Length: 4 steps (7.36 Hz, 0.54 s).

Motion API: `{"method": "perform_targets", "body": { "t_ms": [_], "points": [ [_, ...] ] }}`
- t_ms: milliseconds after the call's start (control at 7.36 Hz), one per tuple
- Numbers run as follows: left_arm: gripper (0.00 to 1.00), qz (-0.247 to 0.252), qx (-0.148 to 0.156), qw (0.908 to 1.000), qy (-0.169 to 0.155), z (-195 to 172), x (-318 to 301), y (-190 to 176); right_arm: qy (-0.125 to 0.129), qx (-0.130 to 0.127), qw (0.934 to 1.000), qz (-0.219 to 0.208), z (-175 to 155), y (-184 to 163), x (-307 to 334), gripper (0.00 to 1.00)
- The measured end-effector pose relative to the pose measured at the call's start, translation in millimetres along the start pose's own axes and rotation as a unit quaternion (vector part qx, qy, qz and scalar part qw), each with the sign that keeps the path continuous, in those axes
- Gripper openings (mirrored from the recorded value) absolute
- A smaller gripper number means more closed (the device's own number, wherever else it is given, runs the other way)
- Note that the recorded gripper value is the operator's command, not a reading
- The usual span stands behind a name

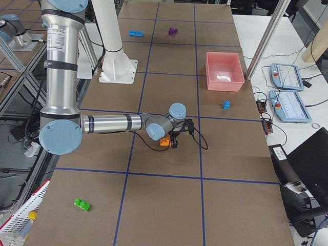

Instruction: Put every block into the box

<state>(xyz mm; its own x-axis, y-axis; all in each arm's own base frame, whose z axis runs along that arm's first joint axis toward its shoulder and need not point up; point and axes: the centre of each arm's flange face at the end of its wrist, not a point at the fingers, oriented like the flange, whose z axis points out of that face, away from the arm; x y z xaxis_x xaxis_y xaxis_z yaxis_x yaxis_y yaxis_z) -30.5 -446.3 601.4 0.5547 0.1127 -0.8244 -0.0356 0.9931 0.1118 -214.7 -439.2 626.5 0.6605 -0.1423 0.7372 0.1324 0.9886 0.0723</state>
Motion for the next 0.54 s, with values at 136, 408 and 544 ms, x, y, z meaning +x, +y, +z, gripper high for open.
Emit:
{"method": "perform_targets", "body": {
  "t_ms": [136, 408, 544],
  "points": [
    [1.00, -0.002, -0.001, 1.0000, 0.003, 0.7, -0.4, 1.4, 0.003, -0.007, 1.0000, 0.006, 7.3, 2.2, 5.4, 0.34],
    [1.00, -0.009, -0.004, 0.9997, 0.023, 2.2, 1.1, 4.4, 0.000, -0.014, 0.9998, 0.011, 9.2, 5.1, 8.0, 0.15],
    [1.00, -0.010, -0.004, 0.9995, 0.028, 2.4, 1.7, 4.7, -0.005, -0.017, 0.9998, 0.011, 7.4, 8.7, 7.1, 0.00]
  ]
}}
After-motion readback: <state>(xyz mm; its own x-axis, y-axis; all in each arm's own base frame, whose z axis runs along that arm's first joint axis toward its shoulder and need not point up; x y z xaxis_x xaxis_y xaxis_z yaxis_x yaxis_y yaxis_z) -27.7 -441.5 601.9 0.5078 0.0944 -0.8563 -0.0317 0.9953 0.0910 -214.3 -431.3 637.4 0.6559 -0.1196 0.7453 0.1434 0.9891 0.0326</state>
